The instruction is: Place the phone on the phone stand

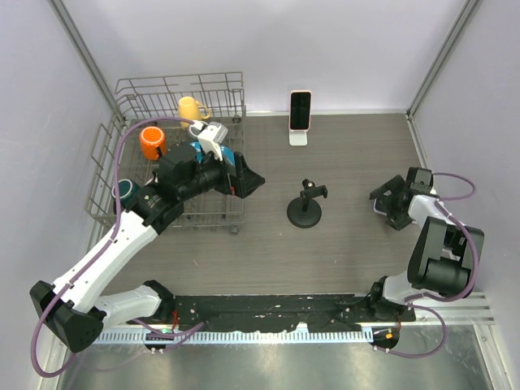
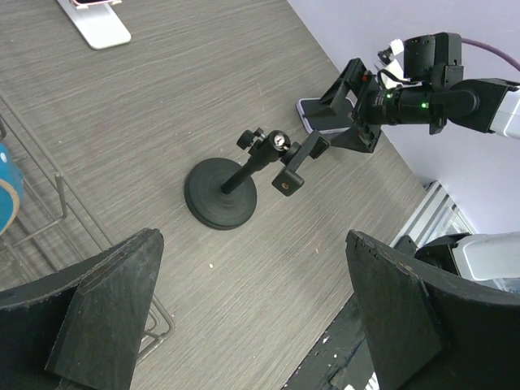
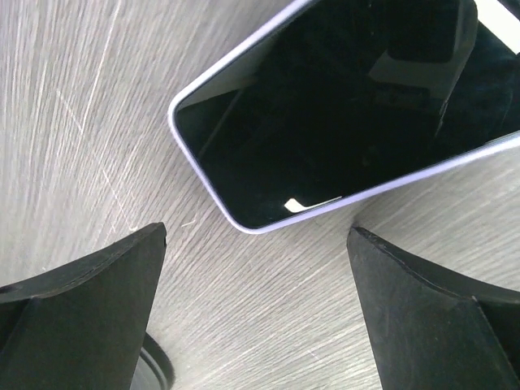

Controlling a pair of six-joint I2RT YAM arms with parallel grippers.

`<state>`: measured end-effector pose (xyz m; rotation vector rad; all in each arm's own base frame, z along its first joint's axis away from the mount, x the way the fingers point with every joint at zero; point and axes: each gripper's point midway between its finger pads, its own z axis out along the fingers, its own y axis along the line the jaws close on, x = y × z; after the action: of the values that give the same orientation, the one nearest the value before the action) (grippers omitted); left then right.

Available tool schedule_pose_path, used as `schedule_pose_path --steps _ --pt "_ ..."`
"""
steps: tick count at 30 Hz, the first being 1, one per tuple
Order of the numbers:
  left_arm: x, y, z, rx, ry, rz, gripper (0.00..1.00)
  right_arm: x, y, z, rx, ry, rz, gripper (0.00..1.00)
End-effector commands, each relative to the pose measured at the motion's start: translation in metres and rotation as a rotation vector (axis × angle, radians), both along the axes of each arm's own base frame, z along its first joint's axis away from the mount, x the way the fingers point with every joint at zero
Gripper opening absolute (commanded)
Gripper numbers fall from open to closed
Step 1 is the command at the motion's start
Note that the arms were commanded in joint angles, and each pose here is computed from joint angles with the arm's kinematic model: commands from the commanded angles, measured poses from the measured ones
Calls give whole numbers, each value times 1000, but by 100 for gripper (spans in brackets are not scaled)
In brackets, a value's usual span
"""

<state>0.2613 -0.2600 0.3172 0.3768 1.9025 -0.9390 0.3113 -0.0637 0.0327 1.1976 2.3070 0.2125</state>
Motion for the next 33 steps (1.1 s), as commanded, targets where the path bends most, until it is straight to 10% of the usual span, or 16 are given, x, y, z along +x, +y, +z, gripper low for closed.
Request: schedule_pose_path --steps 1,11,33 --pt "-3 -2 16 -31 -44 -16 99 -14 -30 -3 82 39 -283 99" --pt "-8 -3 23 -55 -49 -31 99 15 -66 -4 75 -45 -356 99" --pt "-3 -6 12 -39 -23 -29 99 26 -44 -40 -109 405 3 99"
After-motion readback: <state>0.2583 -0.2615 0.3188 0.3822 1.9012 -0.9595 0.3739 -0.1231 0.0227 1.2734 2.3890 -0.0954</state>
